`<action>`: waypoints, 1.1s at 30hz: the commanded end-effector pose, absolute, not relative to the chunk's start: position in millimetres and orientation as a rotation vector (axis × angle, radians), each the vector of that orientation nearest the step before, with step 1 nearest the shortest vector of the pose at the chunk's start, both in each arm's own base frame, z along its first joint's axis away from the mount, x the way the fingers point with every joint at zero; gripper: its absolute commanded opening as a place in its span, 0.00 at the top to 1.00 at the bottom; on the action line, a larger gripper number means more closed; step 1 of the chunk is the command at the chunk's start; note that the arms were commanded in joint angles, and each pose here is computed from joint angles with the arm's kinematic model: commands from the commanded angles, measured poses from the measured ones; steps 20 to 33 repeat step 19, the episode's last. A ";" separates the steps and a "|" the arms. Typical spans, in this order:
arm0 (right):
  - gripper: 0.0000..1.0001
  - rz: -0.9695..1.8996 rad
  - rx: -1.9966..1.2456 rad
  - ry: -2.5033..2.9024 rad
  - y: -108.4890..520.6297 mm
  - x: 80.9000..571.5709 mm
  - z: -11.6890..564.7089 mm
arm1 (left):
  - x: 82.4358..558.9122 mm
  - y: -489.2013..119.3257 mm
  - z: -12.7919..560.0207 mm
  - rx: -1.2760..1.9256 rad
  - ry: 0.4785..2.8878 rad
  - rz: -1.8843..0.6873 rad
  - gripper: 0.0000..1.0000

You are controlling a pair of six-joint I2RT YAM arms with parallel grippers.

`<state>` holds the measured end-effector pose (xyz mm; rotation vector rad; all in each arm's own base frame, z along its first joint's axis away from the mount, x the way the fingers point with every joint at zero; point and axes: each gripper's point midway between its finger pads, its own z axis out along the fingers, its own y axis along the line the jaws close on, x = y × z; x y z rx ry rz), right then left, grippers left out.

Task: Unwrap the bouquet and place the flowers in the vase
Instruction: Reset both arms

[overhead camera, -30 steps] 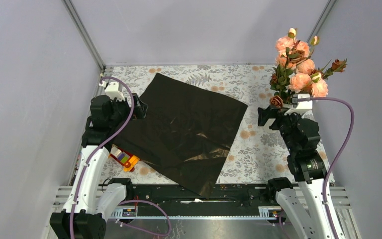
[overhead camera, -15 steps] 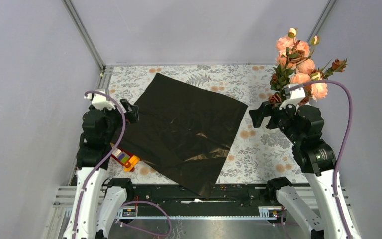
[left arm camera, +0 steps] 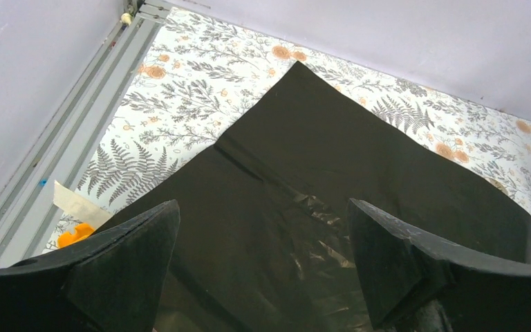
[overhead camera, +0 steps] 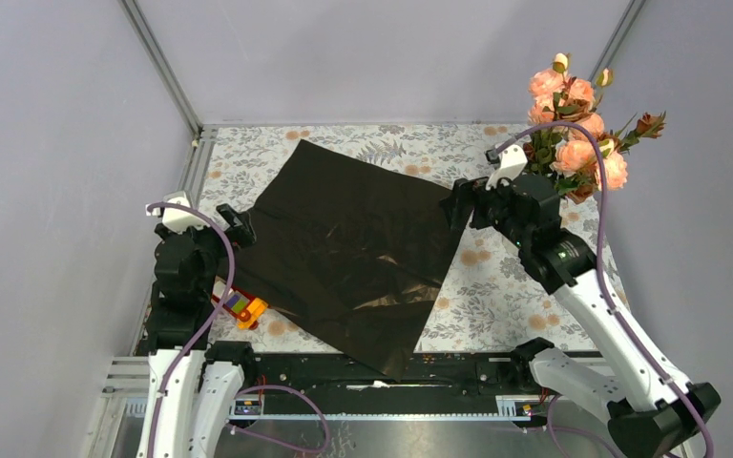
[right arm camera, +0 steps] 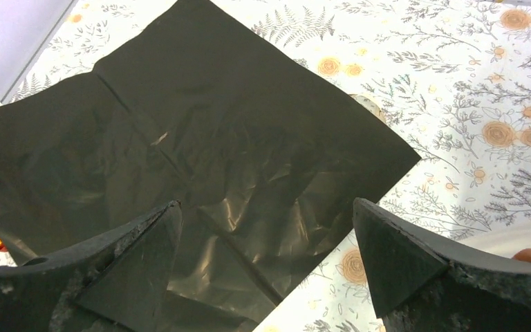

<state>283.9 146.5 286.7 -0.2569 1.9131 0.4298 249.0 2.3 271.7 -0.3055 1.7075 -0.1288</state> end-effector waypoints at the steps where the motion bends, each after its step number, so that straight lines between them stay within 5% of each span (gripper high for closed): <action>1: 0.00 0.468 -0.223 1.806 159.1 305.3 301.7 | 254.3 4.5 280.8 -0.322 1.677 -0.125 0.01; 33: 0.00 0.460 -0.223 1.785 158.6 307.9 303.9 | 252.7 3.1 281.1 -0.296 1.669 -0.123 0.01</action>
